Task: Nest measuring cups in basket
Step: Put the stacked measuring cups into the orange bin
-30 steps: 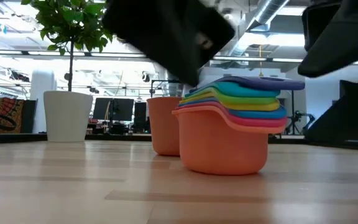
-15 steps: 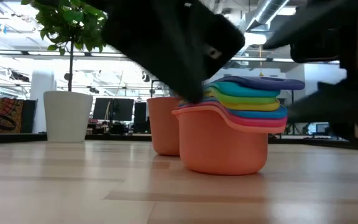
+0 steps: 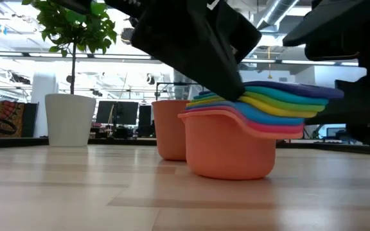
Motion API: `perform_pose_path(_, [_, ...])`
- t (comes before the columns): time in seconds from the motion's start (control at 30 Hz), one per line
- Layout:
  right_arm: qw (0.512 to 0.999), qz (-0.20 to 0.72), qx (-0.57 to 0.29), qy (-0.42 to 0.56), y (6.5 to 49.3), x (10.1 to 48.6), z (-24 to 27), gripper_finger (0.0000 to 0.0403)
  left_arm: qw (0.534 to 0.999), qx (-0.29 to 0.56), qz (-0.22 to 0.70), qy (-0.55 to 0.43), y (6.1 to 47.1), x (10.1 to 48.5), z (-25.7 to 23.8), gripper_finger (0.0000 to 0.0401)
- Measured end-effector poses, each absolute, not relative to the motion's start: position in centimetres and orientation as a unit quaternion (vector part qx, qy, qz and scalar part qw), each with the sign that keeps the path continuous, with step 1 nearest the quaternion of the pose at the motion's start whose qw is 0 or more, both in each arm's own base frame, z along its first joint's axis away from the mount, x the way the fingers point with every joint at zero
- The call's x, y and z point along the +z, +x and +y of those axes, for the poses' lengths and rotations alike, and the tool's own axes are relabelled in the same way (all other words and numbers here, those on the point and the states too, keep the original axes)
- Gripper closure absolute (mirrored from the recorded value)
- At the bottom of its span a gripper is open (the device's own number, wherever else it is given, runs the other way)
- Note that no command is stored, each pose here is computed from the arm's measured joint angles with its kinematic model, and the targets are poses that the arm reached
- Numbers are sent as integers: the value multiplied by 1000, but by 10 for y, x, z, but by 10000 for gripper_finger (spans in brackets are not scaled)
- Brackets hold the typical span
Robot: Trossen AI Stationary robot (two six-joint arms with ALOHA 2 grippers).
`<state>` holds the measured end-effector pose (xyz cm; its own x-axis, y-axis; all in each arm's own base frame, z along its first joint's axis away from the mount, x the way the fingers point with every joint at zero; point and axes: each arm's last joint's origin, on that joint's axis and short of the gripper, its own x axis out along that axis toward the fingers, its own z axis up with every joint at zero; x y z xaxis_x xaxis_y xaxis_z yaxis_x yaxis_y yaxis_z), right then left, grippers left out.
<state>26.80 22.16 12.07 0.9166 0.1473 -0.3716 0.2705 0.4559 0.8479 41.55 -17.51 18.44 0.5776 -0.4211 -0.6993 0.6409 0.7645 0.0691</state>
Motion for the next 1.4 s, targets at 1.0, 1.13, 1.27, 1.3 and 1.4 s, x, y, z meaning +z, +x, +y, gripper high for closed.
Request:
perform_pose_path(1.0, [857,225,-70,459,272,118,216,162,851,-279,409,175,411,196,-175,401])
perform_pose_path(1.13, [863,227,-59,447,273,123,213,178,842,-272,437,163,407,193,-174,401])
perform_pose_path(1.27, [865,232,-44,442,274,128,212,193,842,-273,439,154,406,189,-174,401])
perform_pose_path(1.3, [866,235,-36,440,274,130,213,196,844,-272,437,152,406,188,-174,401])
perform_pose_path(1.4, [861,274,8,428,270,138,214,207,855,-274,416,146,408,186,-175,401])
